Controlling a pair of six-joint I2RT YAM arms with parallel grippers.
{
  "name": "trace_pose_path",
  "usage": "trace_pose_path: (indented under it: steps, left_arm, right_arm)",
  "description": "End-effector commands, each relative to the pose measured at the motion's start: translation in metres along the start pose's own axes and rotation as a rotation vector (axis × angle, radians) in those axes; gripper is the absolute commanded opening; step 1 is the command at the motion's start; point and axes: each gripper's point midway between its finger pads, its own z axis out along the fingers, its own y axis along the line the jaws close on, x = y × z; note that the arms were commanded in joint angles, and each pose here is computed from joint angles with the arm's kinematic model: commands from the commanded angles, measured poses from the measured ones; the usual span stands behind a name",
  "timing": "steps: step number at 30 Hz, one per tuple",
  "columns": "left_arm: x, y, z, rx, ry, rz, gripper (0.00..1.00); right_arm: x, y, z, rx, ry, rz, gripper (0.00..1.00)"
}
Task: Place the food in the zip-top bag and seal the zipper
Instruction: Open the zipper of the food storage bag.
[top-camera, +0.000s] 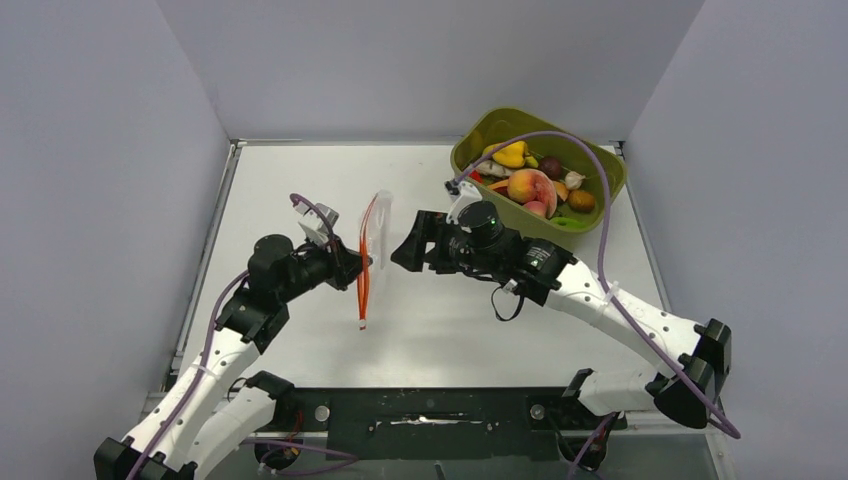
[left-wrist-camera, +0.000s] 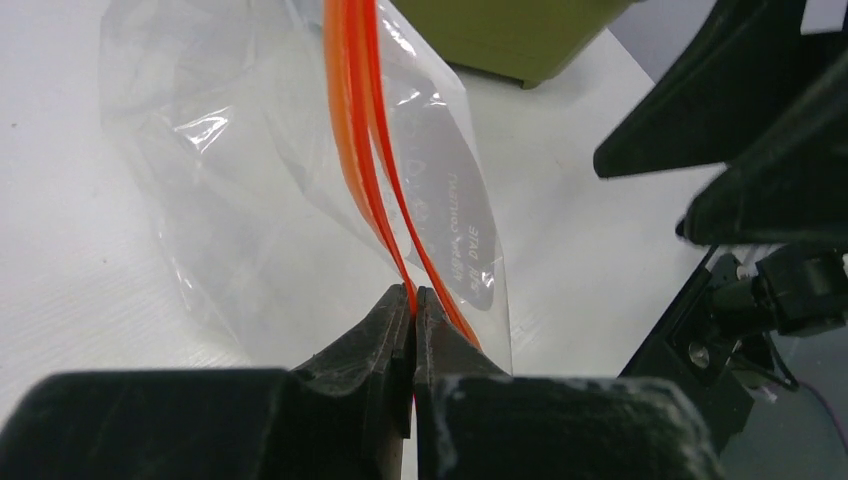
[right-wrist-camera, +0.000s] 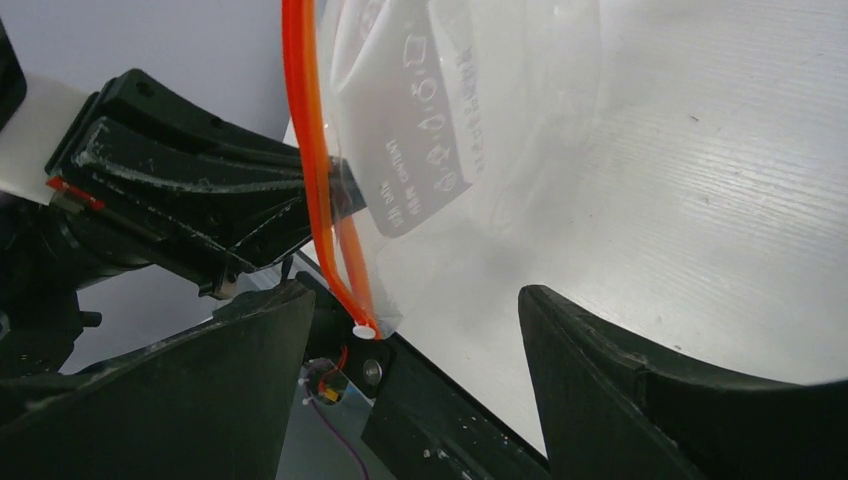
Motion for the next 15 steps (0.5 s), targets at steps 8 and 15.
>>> trace_pose_path:
  steps: [8, 15]
  left_arm:
    - [-0.051, -0.01, 0.001, -0.027, -0.165, -0.179, 0.0]
    - [-0.058, -0.016, -0.002, -0.017, -0.174, -0.219, 0.0]
  right_arm:
    - [-0.007, 0.051, 0.023, -0.034, -0.054, -0.07, 0.83]
    - [-0.001, 0.049, 0.044, -0.012, -0.024, -0.104, 0.88]
